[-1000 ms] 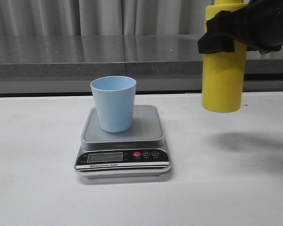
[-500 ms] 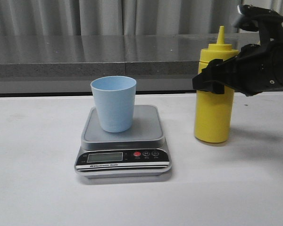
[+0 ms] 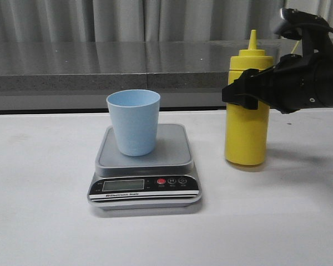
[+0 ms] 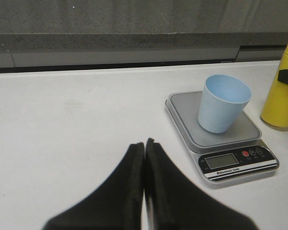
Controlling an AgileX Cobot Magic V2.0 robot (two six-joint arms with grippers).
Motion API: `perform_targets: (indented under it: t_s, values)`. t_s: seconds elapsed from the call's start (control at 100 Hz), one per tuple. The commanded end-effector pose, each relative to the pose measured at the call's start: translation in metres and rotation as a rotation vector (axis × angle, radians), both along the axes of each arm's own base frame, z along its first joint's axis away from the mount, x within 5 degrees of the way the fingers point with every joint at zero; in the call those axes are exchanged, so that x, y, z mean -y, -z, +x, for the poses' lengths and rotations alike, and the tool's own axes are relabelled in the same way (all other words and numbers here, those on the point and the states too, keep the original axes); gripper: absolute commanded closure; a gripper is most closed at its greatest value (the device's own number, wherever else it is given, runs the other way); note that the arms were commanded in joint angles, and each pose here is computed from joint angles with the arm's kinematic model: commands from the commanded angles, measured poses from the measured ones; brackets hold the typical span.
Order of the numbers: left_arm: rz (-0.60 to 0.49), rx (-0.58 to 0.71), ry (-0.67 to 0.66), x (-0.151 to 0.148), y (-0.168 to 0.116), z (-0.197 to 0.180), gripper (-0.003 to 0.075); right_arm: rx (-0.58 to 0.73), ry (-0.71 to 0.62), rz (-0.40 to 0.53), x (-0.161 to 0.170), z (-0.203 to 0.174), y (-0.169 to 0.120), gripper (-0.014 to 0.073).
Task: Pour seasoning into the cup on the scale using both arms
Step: 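Lower the bottle onto the table, open the right gripper and withdraw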
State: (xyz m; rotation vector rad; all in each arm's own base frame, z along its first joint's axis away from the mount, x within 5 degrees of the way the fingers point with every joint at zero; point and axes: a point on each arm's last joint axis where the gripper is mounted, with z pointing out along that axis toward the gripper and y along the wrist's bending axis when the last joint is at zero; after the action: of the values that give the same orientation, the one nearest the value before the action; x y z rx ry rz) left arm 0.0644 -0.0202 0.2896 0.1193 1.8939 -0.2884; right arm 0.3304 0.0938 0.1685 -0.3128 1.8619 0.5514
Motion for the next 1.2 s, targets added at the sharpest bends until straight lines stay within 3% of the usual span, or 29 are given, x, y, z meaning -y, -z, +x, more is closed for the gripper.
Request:
perform_targets:
  t_s: [0.0, 0.17, 0.37, 0.46, 0.8, 1.19]
  values:
    - [-0.035, 0.086, -0.016, 0.000, -0.014, 0.002, 0.0740, 0.069, -0.015, 0.022, -0.002, 0.001, -0.015, 0.0428]
    - [-0.035, 0.086, -0.016, 0.000, -0.014, 0.002, 0.0740, 0.068, -0.014, 0.020, -0.002, 0.001, -0.016, 0.0363]
    - [-0.035, 0.086, -0.016, 0.000, -0.014, 0.002, 0.0740, 0.070, -0.017, 0.018, -0.002, 0.001, -0.016, 0.0088]
    - [-0.035, 0.086, -0.016, 0.000, -0.014, 0.002, 0.0740, 0.076, -0.024, 0.012, -0.002, -0.002, -0.019, 0.0022]
    - [-0.035, 0.086, -0.016, 0.000, -0.014, 0.002, 0.0740, 0.073, -0.032, -0.043, 0.002, -0.017, -0.031, 0.0018]
    - [-0.035, 0.086, -0.016, 0.000, -0.014, 0.002, 0.0740, 0.068, -0.027, -0.041, 0.009, -0.053, -0.039, 0.0025]
